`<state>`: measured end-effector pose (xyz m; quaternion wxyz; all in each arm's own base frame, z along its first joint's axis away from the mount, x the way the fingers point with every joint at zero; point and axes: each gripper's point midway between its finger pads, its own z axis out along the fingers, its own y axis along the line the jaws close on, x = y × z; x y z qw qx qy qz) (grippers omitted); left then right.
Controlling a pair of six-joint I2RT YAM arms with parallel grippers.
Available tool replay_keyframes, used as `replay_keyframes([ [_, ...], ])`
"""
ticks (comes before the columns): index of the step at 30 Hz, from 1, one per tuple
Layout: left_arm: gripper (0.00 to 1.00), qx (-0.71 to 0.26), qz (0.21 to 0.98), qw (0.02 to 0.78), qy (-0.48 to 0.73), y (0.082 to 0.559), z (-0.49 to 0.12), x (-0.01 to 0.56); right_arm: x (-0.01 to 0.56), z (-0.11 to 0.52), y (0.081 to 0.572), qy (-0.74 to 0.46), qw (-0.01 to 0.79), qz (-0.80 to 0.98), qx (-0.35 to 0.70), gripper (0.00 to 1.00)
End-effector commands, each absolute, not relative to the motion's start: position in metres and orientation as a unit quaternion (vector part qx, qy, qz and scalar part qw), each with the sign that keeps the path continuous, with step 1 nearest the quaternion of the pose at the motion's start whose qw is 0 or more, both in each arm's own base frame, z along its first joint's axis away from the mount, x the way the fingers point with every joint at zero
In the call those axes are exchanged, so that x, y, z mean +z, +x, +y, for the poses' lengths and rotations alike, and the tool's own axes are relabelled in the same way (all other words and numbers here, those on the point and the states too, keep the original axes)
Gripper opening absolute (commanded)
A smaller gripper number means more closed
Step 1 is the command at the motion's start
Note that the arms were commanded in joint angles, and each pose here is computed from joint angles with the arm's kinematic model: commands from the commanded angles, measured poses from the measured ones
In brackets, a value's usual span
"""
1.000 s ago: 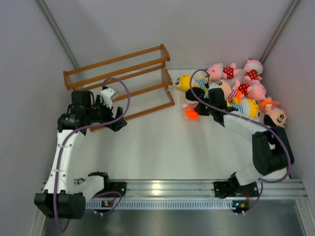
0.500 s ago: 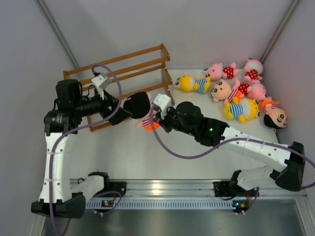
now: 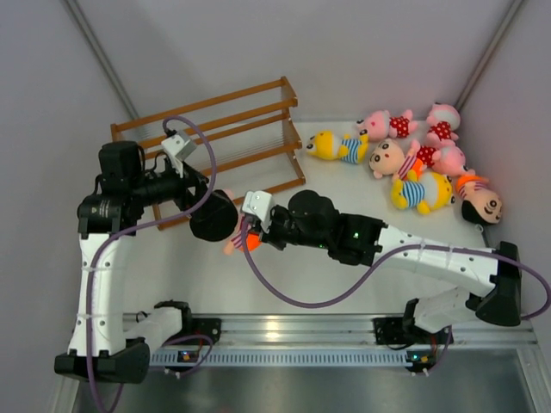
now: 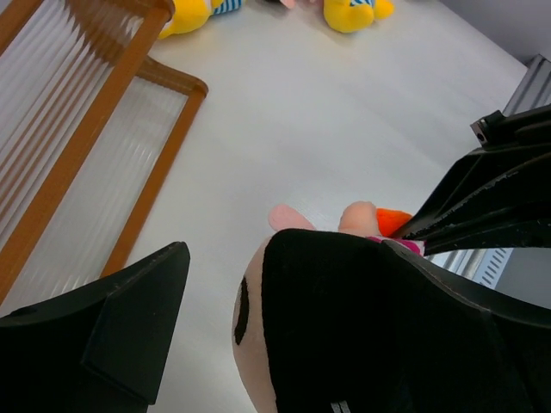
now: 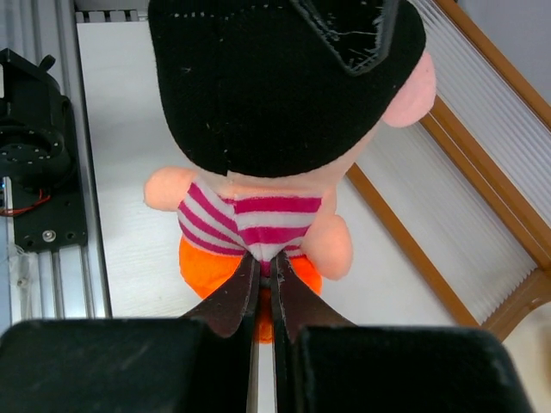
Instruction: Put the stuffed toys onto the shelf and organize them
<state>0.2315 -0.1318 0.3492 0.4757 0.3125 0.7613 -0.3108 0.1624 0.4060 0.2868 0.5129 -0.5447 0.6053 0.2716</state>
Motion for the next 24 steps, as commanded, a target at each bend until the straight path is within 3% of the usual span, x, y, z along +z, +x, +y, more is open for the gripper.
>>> replay_keyframes([
  [1, 0.98, -0.344, 0.729, 0.479, 0.347, 0.211, -0.143, 0.365, 0.339, 0.399, 0.167, -0.516, 0.572, 0.574, 0.277, 0.0],
  [9, 0.98, -0.382, 0.702, 0.486, 0.355, 0.201, -0.153, 0.397, 0.324, 0.374, 0.194, -0.485, 0.574, 0.611, 0.25, 0.0],
  [23, 0.98, -0.382, 0.742, 0.445, 0.325, 0.225, -0.15, 0.362, 0.358, 0.375, 0.185, -0.51, 0.598, 0.555, 0.273, 0.0],
  [24, 0.95, -0.384, 0.741, 0.443, 0.327, 0.225, -0.151, 0.362, 0.36, 0.377, 0.184, -0.511, 0.598, 0.552, 0.277, 0.0],
])
